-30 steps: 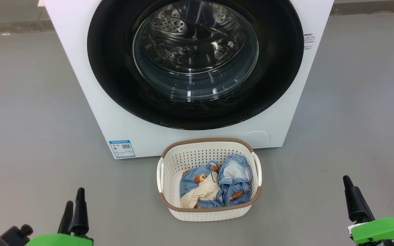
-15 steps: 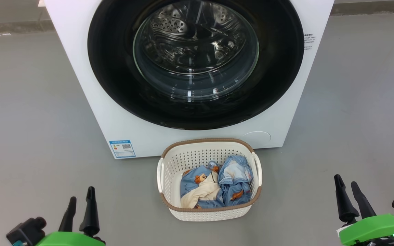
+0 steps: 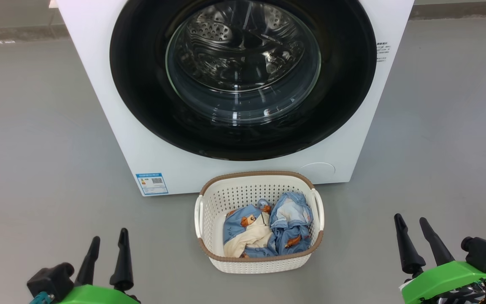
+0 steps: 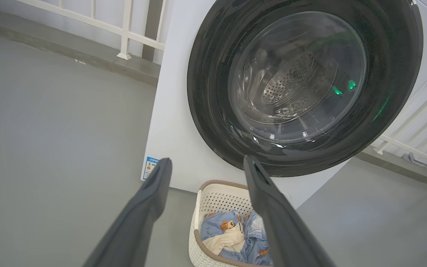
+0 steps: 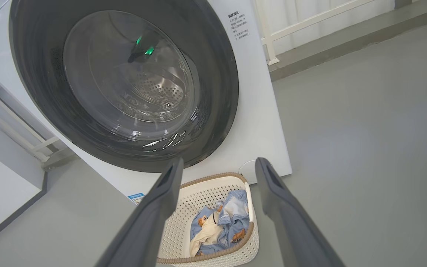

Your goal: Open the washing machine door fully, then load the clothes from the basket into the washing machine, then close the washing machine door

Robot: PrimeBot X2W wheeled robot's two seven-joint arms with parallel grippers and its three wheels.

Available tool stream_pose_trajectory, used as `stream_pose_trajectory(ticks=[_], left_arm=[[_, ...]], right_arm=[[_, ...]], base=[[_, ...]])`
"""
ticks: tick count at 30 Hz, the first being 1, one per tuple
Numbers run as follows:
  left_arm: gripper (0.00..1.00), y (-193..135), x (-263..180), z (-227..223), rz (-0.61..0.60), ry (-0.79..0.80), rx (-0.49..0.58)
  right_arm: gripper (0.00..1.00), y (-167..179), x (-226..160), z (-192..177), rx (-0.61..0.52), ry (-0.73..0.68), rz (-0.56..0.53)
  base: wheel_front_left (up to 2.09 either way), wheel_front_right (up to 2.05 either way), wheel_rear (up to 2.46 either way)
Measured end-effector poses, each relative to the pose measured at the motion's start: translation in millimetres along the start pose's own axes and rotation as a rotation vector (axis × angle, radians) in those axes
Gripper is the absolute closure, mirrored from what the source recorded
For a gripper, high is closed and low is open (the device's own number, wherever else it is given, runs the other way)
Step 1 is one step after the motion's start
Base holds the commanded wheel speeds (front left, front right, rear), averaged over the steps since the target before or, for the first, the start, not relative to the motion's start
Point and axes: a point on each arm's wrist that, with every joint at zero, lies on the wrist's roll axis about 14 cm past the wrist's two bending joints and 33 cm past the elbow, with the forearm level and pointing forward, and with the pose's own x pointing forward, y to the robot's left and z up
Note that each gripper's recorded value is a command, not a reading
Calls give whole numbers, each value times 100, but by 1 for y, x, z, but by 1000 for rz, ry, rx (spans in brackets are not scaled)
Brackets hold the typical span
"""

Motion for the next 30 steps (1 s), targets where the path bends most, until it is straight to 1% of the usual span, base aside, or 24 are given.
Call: stream_pose_trajectory(ticks=[9, 30], left_arm=[[0, -4, -1, 2, -21, -17, 123], [0, -16, 1, 6, -72, -66, 346]], right_arm=[[0, 10, 1, -3, -121, 13, 41], [0, 21, 2, -2, -388, -2, 103]], base=[[0, 0, 0], [0, 0, 0]])
